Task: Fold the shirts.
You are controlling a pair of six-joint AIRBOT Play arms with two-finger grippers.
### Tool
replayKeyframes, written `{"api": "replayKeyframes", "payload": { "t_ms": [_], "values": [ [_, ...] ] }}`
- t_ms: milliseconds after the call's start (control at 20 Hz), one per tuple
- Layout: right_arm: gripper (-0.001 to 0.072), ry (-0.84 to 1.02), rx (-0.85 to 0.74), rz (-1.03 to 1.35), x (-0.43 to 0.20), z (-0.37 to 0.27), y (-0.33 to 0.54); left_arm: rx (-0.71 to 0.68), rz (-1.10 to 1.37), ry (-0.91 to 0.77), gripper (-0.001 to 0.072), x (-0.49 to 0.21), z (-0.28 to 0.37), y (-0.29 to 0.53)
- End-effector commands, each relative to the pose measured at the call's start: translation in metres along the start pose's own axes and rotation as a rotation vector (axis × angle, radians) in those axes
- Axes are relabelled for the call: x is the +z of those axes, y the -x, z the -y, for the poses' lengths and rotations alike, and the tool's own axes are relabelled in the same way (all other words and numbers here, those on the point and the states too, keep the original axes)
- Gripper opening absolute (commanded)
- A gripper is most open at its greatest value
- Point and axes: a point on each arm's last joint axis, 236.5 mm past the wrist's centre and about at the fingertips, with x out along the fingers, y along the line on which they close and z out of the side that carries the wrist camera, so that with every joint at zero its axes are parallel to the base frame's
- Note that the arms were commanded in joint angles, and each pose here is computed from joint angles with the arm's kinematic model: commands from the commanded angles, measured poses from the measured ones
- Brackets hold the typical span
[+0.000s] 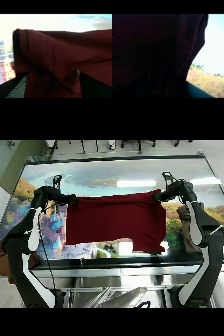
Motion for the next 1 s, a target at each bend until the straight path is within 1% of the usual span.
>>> {"api": "replayKeyframes", "payload": {
  "t_ms": [0,150,250,300,350,400,550,700,750,850,900,950],
  "values": [
    [0.0461,-0.064,0.030,0.012,0.010,-0.007,0.026,-0.018,-0.004,0.004,0.0694,0.003,0.006,0.018],
    [0.0460,-0.082,-0.007,-0.010,0.009,0.015,0.087,-0.012,0.008,0.023,0.0694,0.011,-0.007,0.077],
    [0.0459,-0.139,-0.003,-0.049,-0.006,0.030,0.132,-0.007,-0.010,0.094,0.0693,0.006,-0.019,0.124],
    [0.0455,-0.166,0.024,-0.087,-0.020,0.033,0.149,-0.013,-0.056,0.134,0.0693,-0.006,-0.023,0.140],
    [0.0430,-0.194,0.062,-0.130,-0.037,0.034,0.163,-0.027,-0.143,0.185,0.0693,-0.030,-0.025,0.151],
    [0.0429,-0.234,0.110,-0.167,-0.057,0.032,0.172,-0.040,-0.230,0.223,0.0693,-0.055,-0.027,0.155],
    [0.0430,-0.372,0.252,-0.194,-0.115,0.024,0.180,-0.071,-0.433,0.332,0.0692,-0.138,-0.022,0.142],
    [0.0430,-0.499,0.285,-0.186,-0.168,0.033,0.181,-0.072,-0.494,0.408,0.0693,-0.198,-0.017,0.121],
    [0.0430,-0.539,0.285,-0.196,-0.182,0.037,0.180,-0.109,-0.495,0.428,0.0693,-0.208,-0.009,0.114],
    [0.0431,-0.585,0.298,-0.229,-0.205,0.040,0.175,-0.233,-0.473,0.475,0.0692,-0.215,0.019,0.098],
    [0.0430,-0.589,0.308,-0.247,-0.214,0.037,0.171,-0.262,-0.470,0.487,0.0692,-0.218,0.026,0.089],
    [0.0431,-0.592,0.318,-0.267,-0.222,0.033,0.167,-0.256,-0.493,0.480,0.0693,-0.228,0.029,0.081]
  ]
}}
